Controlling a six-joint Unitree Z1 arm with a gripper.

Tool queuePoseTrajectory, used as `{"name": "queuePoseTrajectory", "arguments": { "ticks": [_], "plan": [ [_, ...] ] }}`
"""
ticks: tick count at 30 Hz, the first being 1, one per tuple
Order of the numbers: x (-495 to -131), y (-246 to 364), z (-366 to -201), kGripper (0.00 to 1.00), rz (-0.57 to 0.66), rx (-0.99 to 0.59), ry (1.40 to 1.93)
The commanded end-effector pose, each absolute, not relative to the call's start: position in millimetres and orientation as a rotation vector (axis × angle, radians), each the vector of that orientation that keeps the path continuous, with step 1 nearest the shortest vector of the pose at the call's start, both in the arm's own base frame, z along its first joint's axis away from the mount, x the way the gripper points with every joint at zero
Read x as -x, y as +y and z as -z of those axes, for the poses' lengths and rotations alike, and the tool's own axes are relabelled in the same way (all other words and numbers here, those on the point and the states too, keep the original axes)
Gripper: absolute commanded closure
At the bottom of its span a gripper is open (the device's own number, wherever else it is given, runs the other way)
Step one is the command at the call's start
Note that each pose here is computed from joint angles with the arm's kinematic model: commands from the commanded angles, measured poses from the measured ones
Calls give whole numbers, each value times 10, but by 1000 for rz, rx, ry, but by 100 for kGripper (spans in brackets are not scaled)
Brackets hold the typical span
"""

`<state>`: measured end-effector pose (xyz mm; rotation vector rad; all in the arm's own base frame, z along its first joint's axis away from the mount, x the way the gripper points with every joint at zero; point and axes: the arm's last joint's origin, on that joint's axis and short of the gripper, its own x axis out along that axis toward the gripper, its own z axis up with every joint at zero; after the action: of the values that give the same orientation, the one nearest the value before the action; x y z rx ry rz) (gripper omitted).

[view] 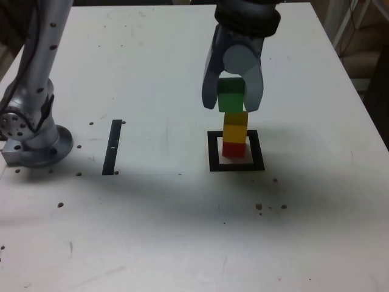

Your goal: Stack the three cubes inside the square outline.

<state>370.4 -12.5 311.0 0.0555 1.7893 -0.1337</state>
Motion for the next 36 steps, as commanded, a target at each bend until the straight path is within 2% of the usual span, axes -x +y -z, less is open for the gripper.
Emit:
{"name": "queuePoseTrajectory", "arguments": {
  "ticks": [1, 16, 18, 24, 26, 36],
  "plan": [
    [-3706, -130, -3096, 73, 138, -54, 1808],
    [-3782, -150, -2994, 73, 148, -57, 1828],
    [-3790, -150, -2982, 64, 157, -63, 1830],
    [-3804, -152, -2942, 8, 184, -77, 1839],
    [-3807, -152, -2938, 3, 185, -78, 1840],
    [-3794, -153, -2960, 1, 185, -79, 1834]
  ]
}}
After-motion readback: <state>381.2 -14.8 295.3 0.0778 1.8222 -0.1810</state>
